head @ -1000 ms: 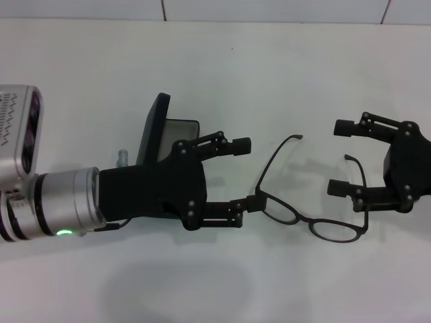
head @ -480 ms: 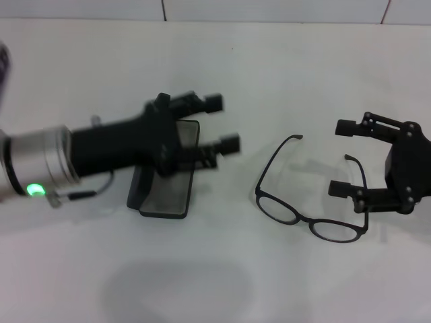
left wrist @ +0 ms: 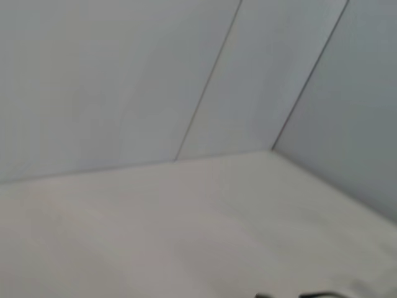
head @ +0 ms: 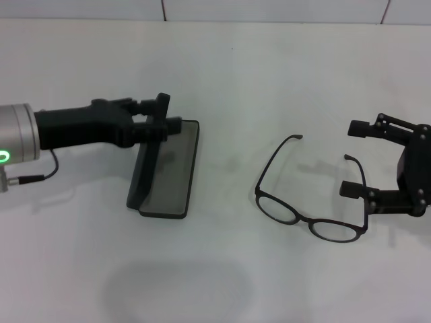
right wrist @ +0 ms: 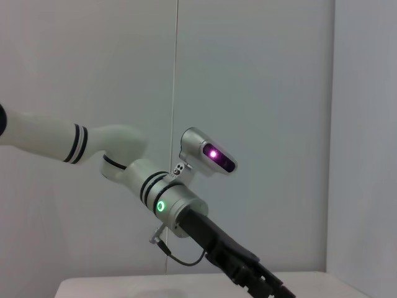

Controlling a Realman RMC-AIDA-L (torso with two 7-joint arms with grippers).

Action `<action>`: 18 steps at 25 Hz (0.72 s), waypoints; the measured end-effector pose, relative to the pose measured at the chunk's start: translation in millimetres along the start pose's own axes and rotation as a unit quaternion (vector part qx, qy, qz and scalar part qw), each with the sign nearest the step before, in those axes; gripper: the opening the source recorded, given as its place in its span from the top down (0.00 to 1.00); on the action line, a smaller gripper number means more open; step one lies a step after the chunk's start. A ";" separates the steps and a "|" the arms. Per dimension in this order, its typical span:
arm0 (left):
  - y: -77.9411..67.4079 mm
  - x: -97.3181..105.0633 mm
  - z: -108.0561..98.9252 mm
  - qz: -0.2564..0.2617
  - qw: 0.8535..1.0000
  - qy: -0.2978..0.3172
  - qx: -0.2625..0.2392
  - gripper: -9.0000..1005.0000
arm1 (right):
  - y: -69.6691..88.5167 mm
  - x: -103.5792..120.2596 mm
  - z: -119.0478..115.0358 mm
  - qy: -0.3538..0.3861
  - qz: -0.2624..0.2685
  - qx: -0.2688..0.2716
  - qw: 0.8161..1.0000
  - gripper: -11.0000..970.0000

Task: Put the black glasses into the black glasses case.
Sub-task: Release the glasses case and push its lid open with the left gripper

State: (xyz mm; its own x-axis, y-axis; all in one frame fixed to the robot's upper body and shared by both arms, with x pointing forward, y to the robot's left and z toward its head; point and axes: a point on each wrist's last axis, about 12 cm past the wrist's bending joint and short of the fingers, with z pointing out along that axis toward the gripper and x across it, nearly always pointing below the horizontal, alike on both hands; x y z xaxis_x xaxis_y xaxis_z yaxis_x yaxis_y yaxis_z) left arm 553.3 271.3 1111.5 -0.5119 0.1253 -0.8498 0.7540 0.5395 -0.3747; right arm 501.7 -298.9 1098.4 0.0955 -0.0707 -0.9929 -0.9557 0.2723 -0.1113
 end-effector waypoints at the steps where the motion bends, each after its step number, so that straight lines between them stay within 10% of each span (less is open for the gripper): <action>1: -1.0 0.8 -0.3 0.001 1.000 0.008 -0.007 0.16 | 0.1 0.1 -0.3 0.000 0.000 0.000 1.000 0.09; 18: 4.7 17.2 13.3 0.011 0.995 0.065 -0.079 0.22 | 0.2 0.0 2.1 -0.001 0.000 -0.003 1.000 0.09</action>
State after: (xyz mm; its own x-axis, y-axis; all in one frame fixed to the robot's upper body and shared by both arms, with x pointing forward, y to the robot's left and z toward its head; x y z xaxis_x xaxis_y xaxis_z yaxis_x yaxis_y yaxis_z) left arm 553.5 265.0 1090.1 -0.5530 0.2398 -0.7979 0.6971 0.6577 -0.2855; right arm 502.1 -296.9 1098.2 0.0959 -0.0693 -0.9930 -0.9573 0.2668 -0.1111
